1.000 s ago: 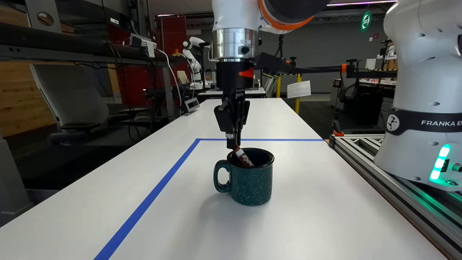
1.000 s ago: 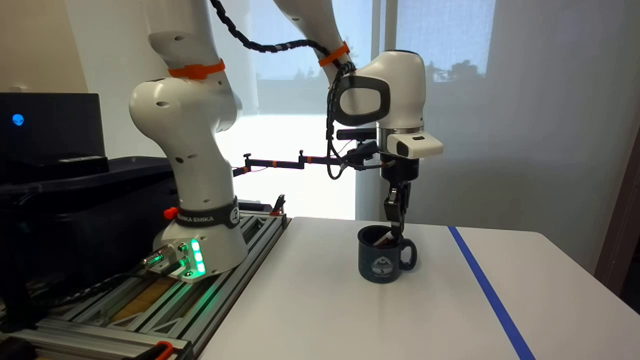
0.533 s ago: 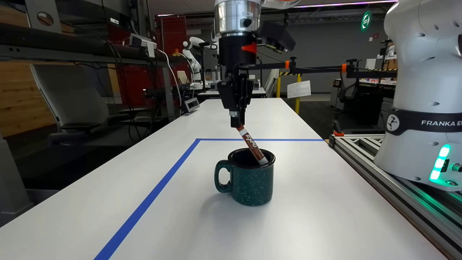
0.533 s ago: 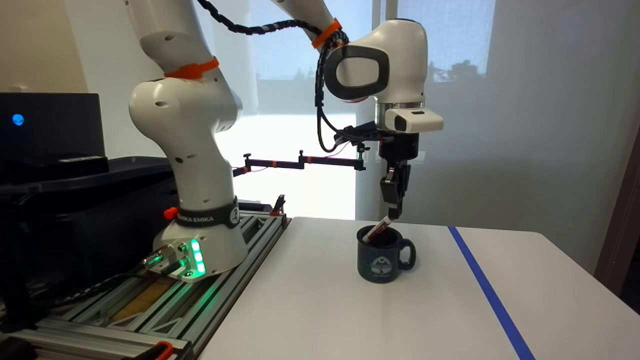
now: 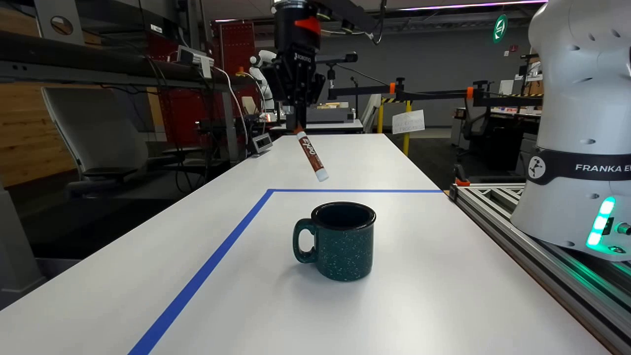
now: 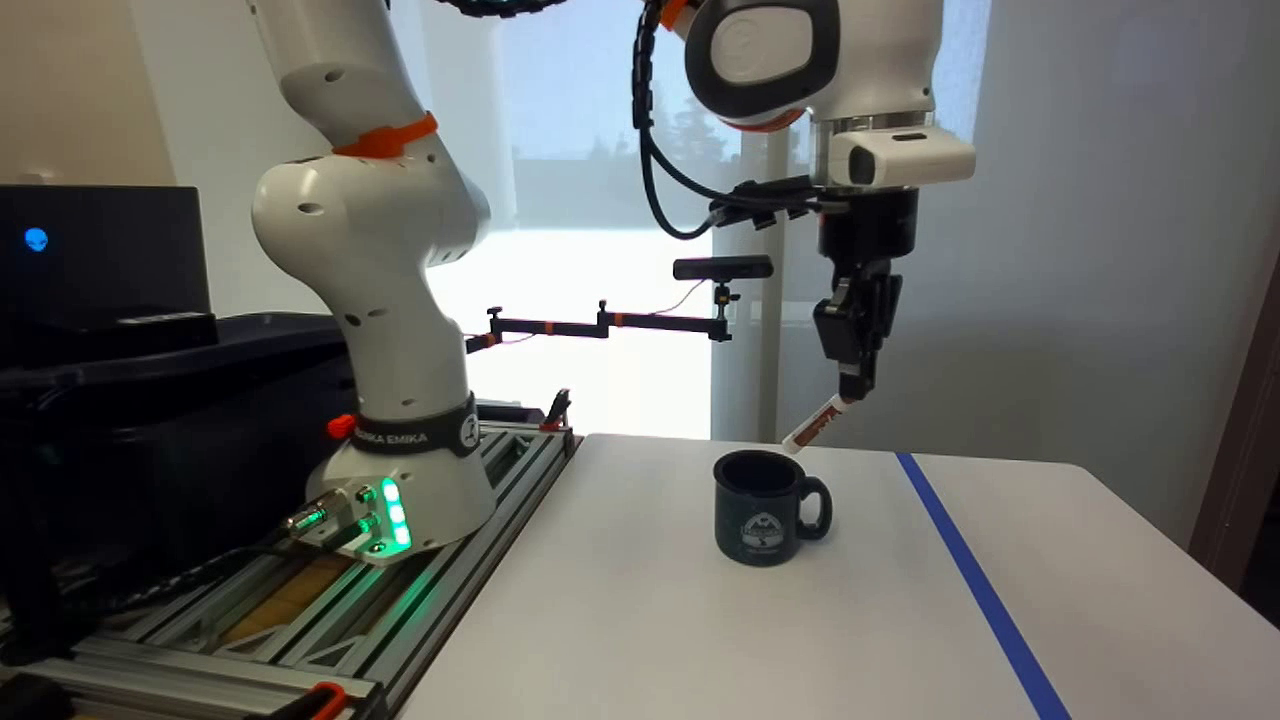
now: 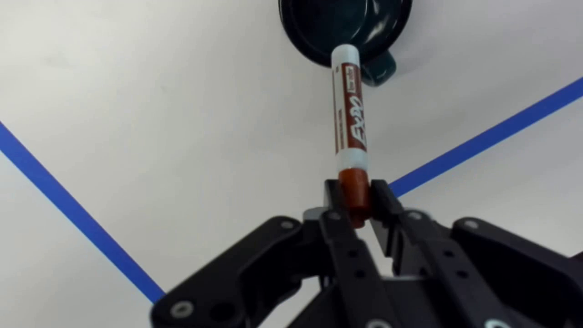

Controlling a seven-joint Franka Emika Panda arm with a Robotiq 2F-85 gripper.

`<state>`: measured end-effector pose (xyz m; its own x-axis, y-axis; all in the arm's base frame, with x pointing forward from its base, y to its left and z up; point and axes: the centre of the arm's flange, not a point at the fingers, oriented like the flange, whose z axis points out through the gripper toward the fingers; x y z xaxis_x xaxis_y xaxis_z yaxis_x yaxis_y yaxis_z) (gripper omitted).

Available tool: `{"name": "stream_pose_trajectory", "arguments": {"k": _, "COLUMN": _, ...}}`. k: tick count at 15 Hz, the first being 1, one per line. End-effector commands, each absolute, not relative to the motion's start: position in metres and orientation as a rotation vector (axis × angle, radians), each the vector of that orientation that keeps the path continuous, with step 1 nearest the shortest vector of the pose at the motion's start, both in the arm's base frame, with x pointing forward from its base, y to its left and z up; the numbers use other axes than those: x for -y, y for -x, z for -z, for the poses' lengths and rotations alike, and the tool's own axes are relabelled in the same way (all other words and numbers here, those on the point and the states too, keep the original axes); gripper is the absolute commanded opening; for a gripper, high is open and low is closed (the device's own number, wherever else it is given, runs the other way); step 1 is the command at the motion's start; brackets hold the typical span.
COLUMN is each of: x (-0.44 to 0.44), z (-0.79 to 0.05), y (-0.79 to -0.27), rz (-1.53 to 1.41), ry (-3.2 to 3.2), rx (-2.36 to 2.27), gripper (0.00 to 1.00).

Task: Remove the marker from the mug cup and place it on the table

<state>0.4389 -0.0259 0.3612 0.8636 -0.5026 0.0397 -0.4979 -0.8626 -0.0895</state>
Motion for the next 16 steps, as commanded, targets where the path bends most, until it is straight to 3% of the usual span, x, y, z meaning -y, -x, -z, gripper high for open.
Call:
{"name": "stream_pose_trajectory", "arguments": {"k": 1, "x": 0.053, "z": -0.35, "y": -0.467, "rz": 0.057, "ry": 2.922, "rx": -0.956, "gripper": 0.05}}
{"name": "stream_pose_trajectory", "arguments": {"k": 16, "x": 0.104, "z": -0.192, "y": -0.489, "rz": -0.158, "ry": 3.129, "rx": -1.02, "gripper": 0.05}}
